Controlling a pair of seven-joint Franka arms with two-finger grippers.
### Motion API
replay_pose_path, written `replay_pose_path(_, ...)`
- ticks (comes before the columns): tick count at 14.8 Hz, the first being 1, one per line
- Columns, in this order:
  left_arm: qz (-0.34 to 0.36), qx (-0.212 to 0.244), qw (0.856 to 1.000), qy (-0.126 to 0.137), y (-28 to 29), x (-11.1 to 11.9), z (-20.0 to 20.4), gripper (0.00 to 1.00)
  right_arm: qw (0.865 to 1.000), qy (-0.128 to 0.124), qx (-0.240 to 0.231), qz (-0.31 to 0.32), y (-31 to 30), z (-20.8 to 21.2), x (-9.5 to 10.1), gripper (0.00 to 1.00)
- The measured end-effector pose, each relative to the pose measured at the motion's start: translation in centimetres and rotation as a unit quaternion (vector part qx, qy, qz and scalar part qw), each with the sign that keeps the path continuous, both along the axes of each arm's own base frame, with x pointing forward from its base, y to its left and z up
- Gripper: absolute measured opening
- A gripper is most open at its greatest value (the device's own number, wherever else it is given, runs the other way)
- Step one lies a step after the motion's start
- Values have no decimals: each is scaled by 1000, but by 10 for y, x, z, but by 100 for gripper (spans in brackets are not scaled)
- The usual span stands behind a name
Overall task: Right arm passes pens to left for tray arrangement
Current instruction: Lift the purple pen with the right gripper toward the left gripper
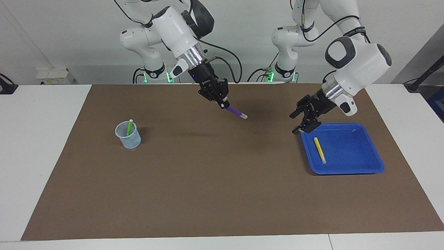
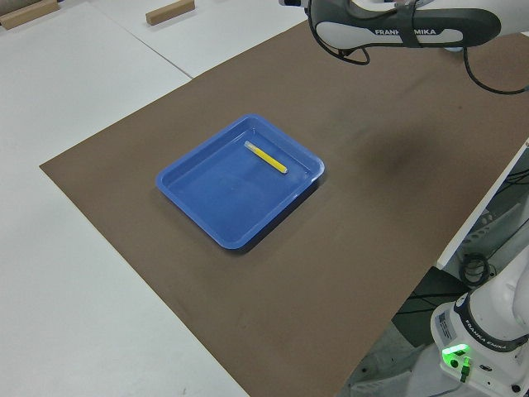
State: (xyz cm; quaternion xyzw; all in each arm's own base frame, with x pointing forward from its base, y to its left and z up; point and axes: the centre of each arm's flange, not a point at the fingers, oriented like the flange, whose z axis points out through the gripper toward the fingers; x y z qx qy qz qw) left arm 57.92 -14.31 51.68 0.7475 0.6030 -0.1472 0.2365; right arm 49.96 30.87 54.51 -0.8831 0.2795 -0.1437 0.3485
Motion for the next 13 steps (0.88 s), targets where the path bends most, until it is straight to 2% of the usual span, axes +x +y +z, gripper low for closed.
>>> replay_pose_path(4,46,-12,999,9,-59,-16,20,92,998,-22,41,-32,18,-6,-17,18)
replay_pose_path(7,60,-17,998,23,-84,-28,28,90,999,-21,40,-24,33,-19,-31,18)
replay_pose_path(13,61,-17,997,39,-112,-59,34,92,999,-15,37,-24,34,-27,-32,18)
